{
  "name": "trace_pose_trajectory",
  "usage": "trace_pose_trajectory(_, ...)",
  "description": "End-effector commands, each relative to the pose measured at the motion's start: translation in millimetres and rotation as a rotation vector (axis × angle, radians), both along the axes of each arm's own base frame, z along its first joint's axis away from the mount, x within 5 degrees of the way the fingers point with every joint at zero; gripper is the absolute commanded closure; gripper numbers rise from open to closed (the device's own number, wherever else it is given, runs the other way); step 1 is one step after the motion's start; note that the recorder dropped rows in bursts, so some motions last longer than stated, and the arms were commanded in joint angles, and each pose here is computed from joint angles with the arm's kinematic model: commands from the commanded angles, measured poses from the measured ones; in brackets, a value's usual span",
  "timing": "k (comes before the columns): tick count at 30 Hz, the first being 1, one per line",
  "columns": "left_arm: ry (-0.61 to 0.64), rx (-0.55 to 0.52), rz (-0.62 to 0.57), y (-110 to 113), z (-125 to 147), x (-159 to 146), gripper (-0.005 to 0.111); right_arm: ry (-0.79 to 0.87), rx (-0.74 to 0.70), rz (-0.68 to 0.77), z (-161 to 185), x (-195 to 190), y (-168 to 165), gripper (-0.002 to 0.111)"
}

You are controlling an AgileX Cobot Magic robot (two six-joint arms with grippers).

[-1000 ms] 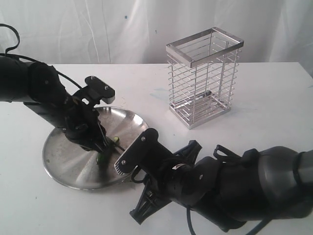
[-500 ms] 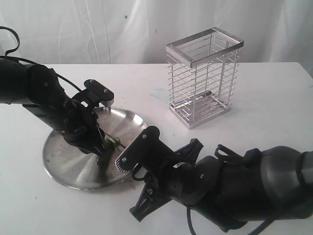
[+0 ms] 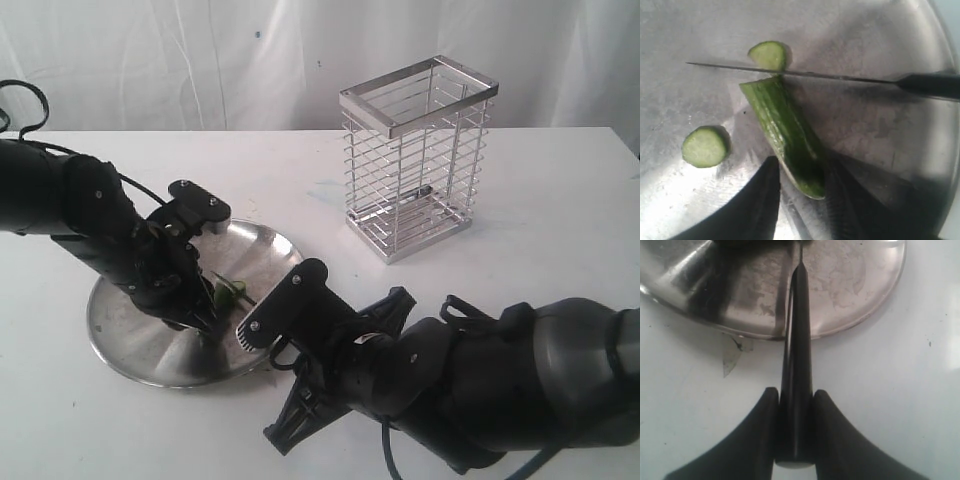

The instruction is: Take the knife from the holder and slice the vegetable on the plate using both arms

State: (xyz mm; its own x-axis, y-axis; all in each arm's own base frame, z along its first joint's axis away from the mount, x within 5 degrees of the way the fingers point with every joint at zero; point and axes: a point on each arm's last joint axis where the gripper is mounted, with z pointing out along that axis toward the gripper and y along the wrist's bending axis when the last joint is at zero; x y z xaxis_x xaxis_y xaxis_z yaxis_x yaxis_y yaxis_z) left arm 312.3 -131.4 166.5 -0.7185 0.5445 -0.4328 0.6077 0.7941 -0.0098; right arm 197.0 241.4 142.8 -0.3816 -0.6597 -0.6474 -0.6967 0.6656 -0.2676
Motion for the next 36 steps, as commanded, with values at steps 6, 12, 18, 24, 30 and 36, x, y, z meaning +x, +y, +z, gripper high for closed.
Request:
trace_pose_trajectory(6,0.022,-0.021,0.058,-1,-22,4,0.07,0.038,0.027,0.02,2,-3,2,0.108)
trace_pose_trajectory(12,-0.018,-0.022,0.072,1,-22,9,0.07,0.062,0.037,0.022,1,-5,3,0.108)
trace_pose_trajectory(18,-0.014,-0.029,0.132,15,-21,14,0.073,0.06,0.033,0.029,1,-5,3,0.108)
trace_pose_trajectory(24,-0.044,-0.051,0.175,26,-4,15,0.091,0.06,0.033,0.029,1,-5,3,0.108)
trace_pose_trajectory(30,-0.078,-0.073,0.165,27,19,8,0.107,0.062,0.035,0.026,1,-5,3,0.108)
trace_pose_trajectory(36,-0.059,-0.071,0.153,27,24,4,0.107,0.065,0.037,0.021,1,-5,3,0.108)
